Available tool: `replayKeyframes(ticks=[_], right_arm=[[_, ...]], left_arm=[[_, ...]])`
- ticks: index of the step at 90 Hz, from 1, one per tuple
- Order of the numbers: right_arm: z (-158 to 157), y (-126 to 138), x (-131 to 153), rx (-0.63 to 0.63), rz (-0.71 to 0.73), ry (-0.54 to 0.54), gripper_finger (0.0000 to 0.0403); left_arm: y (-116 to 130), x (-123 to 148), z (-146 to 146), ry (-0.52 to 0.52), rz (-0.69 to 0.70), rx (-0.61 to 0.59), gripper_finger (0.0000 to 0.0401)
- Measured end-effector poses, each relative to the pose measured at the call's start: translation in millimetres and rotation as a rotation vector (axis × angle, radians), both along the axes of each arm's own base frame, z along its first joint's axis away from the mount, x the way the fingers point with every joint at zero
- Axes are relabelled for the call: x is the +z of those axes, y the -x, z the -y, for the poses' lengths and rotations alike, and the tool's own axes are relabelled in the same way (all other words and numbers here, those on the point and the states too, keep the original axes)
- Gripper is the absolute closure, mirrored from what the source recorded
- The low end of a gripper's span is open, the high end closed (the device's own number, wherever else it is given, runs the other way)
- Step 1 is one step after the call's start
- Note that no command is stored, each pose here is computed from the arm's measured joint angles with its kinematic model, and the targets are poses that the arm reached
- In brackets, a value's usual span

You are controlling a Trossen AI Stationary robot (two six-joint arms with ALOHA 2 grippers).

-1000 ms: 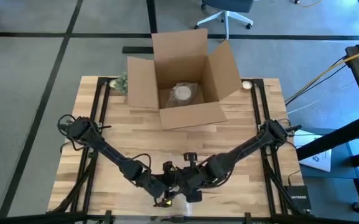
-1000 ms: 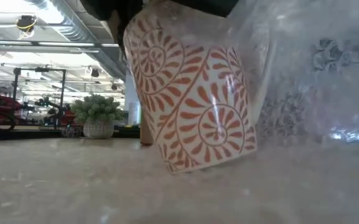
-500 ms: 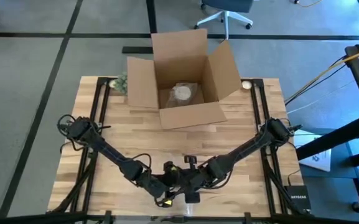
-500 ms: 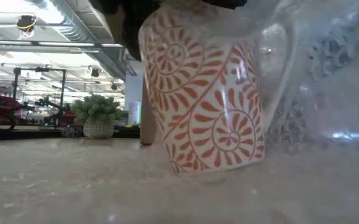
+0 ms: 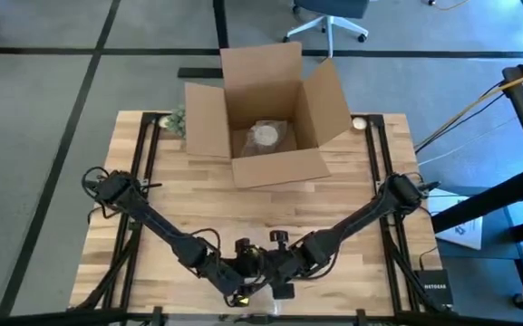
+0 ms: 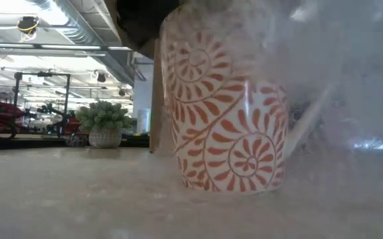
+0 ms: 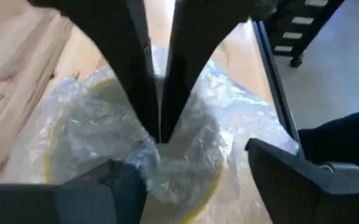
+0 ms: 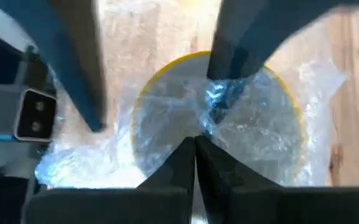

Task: Wrap mug
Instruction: Wrap the orange mug with transparent bubble wrap

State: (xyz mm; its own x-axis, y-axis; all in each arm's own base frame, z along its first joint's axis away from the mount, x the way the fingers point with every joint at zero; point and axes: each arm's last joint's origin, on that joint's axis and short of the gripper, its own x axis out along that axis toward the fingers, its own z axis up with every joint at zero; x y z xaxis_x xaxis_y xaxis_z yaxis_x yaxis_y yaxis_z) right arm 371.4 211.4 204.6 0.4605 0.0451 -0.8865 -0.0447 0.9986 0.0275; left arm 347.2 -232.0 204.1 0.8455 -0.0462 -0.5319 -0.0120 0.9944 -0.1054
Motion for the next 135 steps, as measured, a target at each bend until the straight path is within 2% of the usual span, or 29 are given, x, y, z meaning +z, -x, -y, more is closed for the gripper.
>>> replayKeyframes(ticks=[7,28,45,60,79,90,99,119,135], right_arm=[[2,-1,-4,-0.007,-0.011,0.012,0.04],[1,-1,0,-0.003,0.009,0.007,0.04],[1,-2,1,-0.001,0.015,0.004,0.04],[-2,-5,23,0.021,0.02,-0.001,0.04],[-1,-5,65,0.033,0.019,0.025,0.04],[-2,-8,70,0.029,0.078,0.046,0.04],[-1,-12,57,0.022,0.085,0.041,0.04],[2,-5,5,-0.03,-0.008,0.031,0.04],[5,-2,-18,-0.038,0.021,0.004,0.04]], left_arm=[[4,11,0,-0.008,0.015,-0.004,0.0162],[10,15,0,-0.078,0.012,-0.03,0.0162],[8,-7,-3,-0.095,-0.038,-0.018,0.0162],[8,-14,-3,-0.087,-0.046,-0.009,0.0162],[7,-14,-2,-0.092,-0.032,-0.003,0.0162],[7,-14,-2,-0.093,-0.031,-0.004,0.0162],[7,-15,-2,-0.096,-0.032,-0.005,0.0162],[9,-14,-2,-0.094,-0.035,-0.008,0.0162],[8,-12,-2,-0.096,-0.024,-0.01,0.0162]])
